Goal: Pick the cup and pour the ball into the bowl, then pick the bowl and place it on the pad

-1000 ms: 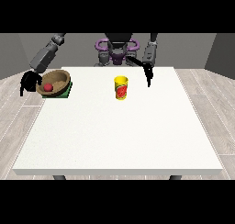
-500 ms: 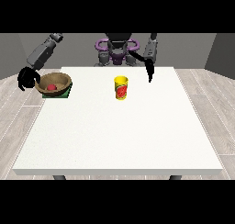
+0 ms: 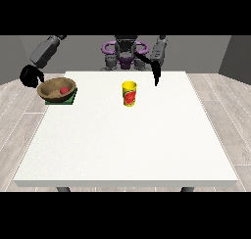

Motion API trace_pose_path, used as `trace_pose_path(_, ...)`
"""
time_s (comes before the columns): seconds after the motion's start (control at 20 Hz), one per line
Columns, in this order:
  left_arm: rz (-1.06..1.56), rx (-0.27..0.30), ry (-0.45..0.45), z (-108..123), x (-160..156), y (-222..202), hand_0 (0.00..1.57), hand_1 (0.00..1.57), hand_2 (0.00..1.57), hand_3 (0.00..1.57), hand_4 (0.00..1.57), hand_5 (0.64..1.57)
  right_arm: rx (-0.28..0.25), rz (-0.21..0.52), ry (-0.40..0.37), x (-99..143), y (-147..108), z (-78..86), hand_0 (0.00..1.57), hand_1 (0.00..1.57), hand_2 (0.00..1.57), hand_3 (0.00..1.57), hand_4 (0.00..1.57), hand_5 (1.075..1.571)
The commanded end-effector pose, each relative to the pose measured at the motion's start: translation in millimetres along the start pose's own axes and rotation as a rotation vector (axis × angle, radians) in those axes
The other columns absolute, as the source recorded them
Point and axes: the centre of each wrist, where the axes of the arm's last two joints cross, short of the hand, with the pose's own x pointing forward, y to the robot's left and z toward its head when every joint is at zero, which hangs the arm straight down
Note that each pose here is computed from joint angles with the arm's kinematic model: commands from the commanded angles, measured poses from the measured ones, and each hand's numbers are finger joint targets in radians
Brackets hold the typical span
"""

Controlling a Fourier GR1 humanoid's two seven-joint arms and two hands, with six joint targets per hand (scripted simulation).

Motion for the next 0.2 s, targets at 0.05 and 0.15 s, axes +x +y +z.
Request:
trace_pose_path(0.05,-0.015,-0.021,0.094,22.8,-17.7,-23.8,0.00,0.00,0.00,0.00,0.00,0.682,-0.080,0.058,-0.039,44.8,-7.3,0.0,1.45,1.45,1.18,0.66,0.00,1.486)
trace_pose_path(0.15,-0.001,-0.042,0.152,15.4,-34.7,-20.5,0.00,0.00,0.00,0.00,0.00,0.682,-0.033,0.202,0.010,52.1,11.3,-7.5,0.50,0.50,0.24,0.00,0.38,1.087)
